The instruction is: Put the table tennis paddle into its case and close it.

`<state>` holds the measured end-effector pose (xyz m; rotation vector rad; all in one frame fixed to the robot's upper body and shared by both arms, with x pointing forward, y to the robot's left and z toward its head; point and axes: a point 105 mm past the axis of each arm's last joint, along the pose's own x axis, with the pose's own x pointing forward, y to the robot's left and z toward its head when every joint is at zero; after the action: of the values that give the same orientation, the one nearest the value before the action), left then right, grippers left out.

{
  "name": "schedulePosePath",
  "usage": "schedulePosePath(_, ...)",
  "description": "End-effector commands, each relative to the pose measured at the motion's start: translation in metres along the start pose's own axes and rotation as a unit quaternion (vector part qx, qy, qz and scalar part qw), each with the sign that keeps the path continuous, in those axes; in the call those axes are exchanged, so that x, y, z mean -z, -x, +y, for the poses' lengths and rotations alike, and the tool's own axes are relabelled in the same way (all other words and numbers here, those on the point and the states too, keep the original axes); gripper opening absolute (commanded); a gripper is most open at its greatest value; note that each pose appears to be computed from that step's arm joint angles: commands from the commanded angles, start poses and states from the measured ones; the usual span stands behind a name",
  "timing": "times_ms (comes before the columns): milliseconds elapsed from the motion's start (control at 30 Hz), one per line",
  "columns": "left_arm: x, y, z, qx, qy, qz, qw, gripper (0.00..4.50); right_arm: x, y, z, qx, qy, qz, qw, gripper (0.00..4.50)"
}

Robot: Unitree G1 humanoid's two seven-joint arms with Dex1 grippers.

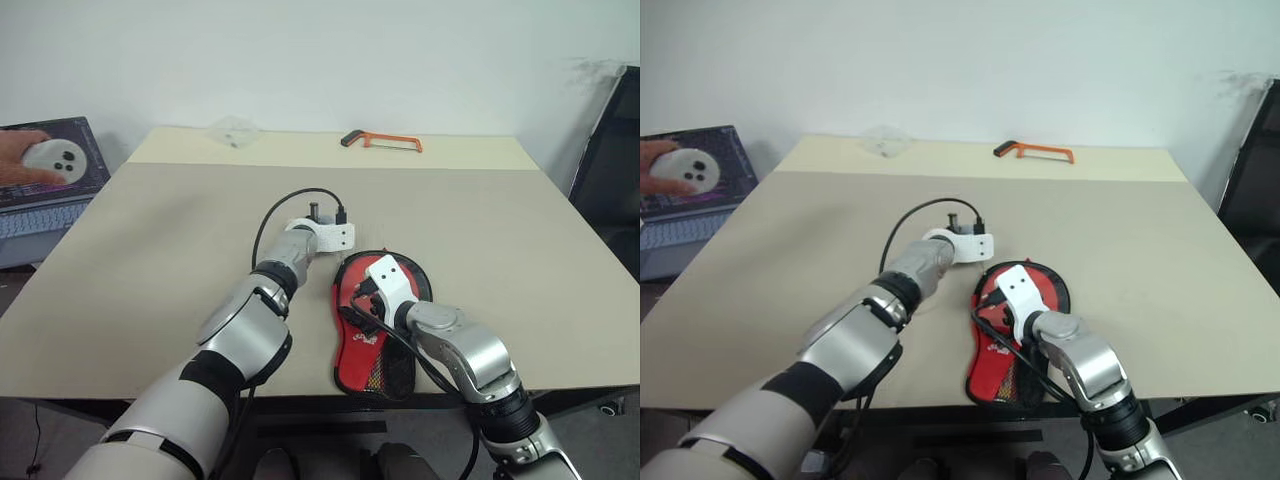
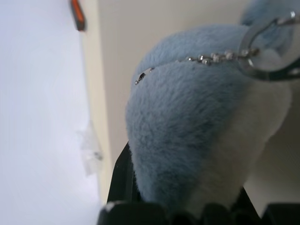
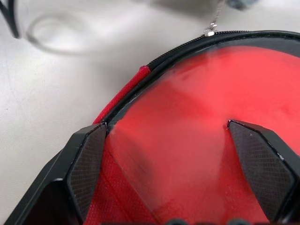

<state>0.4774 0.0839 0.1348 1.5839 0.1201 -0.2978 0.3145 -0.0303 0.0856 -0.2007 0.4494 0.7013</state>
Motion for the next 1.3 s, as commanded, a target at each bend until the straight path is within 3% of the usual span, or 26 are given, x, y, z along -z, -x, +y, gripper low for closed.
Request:
schedulePosePath(33, -0.032, 0.006, 0.058, -0.119, -0.050, -0.046, 0.991, 0.49, 0.060, -0.005, 0.031, -0.056, -0.044, 0.125, 0.990, 4.50)
schedulePosePath(167, -0.062, 0.011, 0.062, -0.150, -0.072, -0.090, 0.982, 0.49, 0.061, -0.003, 0.032, -0.054, -0.049, 0.129, 0.989, 4.50)
schedulePosePath(500, -0.103, 0.021, 0.064, -0.189, -0.138, -0.149, 0.961, 0.48, 0.061, -0.002, 0.038, -0.051, -0.063, 0.129, 0.988, 4.50)
schedulePosePath(733, -0.140, 0.034, 0.072, -0.227, -0.141, -0.203, 0.942, 0.48, 0.061, -0.001, 0.040, -0.053, -0.068, 0.127, 0.988, 4.50)
schedulePosePath(1100, -0.199, 0.054, 0.033, -0.195, -0.135, -0.297, 0.925, 0.47, 0.059, -0.002, 0.039, -0.054, -0.072, 0.123, 0.988, 4.50)
schedulePosePath(1233, -0.203, 0.054, 0.024, -0.167, -0.122, -0.301, 0.931, 0.47, 0.058, -0.003, 0.037, -0.052, -0.072, 0.121, 0.989, 4.50)
schedulePosePath(1300, -0.187, 0.044, 0.020, -0.133, -0.092, -0.267, 0.950, 0.47, 0.057, -0.004, 0.035, -0.052, -0.072, 0.120, 0.989, 4.50)
